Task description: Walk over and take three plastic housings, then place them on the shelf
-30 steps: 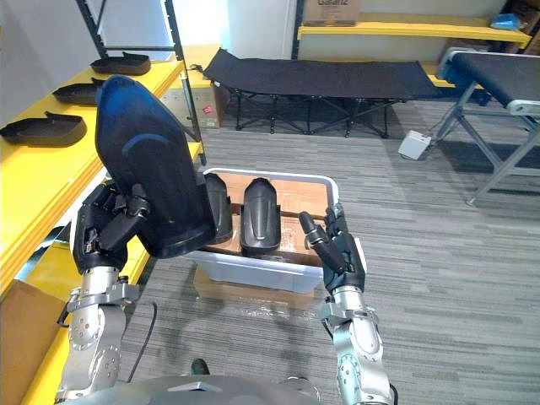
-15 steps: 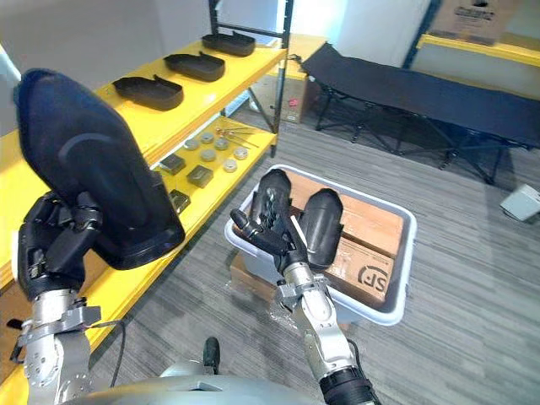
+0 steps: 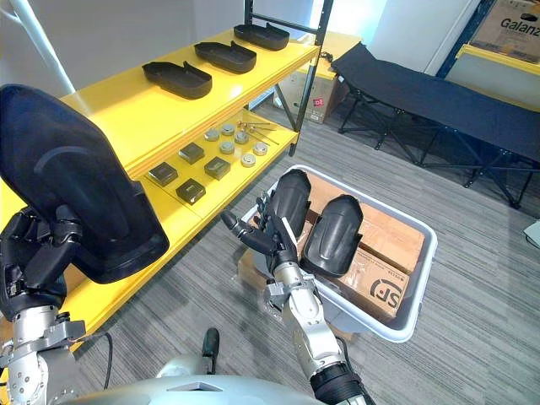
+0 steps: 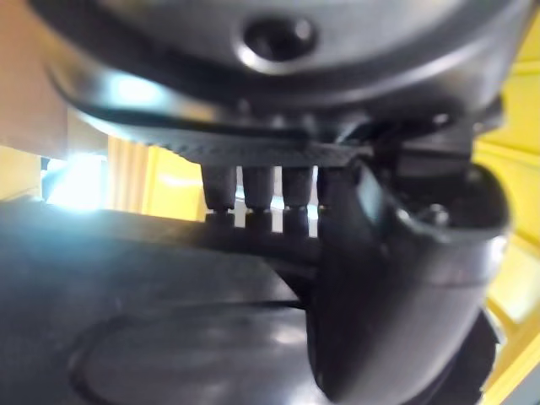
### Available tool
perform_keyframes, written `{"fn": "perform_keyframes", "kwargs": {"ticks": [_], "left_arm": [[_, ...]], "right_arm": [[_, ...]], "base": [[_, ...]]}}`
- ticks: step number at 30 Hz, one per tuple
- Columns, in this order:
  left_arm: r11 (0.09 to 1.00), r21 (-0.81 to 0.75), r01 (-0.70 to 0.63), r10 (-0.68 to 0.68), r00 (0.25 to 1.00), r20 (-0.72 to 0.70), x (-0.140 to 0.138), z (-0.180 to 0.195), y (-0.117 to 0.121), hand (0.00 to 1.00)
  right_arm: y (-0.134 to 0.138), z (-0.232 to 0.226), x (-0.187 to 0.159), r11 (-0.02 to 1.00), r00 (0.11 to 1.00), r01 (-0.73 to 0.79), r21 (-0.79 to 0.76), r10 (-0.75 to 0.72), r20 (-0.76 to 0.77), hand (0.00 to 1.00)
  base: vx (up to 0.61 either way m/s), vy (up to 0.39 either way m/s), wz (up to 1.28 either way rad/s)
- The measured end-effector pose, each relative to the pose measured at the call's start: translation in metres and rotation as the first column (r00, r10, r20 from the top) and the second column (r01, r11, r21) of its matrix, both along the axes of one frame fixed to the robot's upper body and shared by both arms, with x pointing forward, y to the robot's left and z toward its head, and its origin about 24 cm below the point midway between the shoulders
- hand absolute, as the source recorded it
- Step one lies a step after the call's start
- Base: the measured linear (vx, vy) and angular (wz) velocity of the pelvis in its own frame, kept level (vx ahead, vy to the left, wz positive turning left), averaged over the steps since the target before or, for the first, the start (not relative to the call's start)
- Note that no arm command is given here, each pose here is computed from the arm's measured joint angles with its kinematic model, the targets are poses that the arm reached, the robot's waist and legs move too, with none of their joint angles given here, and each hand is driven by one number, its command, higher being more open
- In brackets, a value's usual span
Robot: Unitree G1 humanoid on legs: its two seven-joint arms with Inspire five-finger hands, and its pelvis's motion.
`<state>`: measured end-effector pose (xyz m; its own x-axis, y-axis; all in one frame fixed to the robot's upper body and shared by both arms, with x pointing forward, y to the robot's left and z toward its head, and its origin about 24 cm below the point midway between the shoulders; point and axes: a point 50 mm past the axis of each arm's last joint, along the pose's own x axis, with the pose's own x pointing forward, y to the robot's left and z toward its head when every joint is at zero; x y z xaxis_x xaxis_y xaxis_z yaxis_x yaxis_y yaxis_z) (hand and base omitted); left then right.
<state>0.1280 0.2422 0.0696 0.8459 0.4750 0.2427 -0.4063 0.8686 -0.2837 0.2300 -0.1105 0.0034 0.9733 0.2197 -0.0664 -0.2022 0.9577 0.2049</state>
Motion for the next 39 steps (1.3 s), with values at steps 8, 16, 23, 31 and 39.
{"fn": "perform_keyframes", "kwargs": {"ticks": [8,16,23,31,39], "left_arm": [[0.998,0.002,0.066,-0.066,0.998,0.018,0.006,0.001,-0.008,0.0],[0.997,-0.008,0.08,-0.08,0.997,0.014,0.008,0.0,-0.012,0.0],[0.991,0.09,0.099,-0.101,0.995,0.022,0.016,0.009,-0.009,0.0],[0.975,0.204,0.089,-0.125,0.977,0.172,0.05,0.044,0.004,0.0],[0.991,0.103,0.082,-0.099,0.981,0.17,0.064,0.035,-0.009,0.0]], "right_arm": [[-0.026,-0.008,-0.008,0.996,0.996,0.082,-0.032,-0.083,-0.03,1.0],[-0.027,-0.002,-0.006,0.995,0.999,0.048,-0.086,-0.046,0.024,1.0],[-0.023,0.008,0.002,0.999,0.997,0.027,-0.038,-0.024,0.077,1.0],[-0.04,0.055,0.017,0.975,0.92,0.196,-0.101,-0.147,0.364,1.0],[-0.087,0.139,0.015,0.911,0.656,0.412,-0.026,-0.276,0.703,1.0]], "base": [[-0.03,-0.01,0.69],[-0.05,0.06,0.04],[-0.01,0.059,0.03],[0.17,0.151,0.86],[0.31,0.04,0.87]]}}
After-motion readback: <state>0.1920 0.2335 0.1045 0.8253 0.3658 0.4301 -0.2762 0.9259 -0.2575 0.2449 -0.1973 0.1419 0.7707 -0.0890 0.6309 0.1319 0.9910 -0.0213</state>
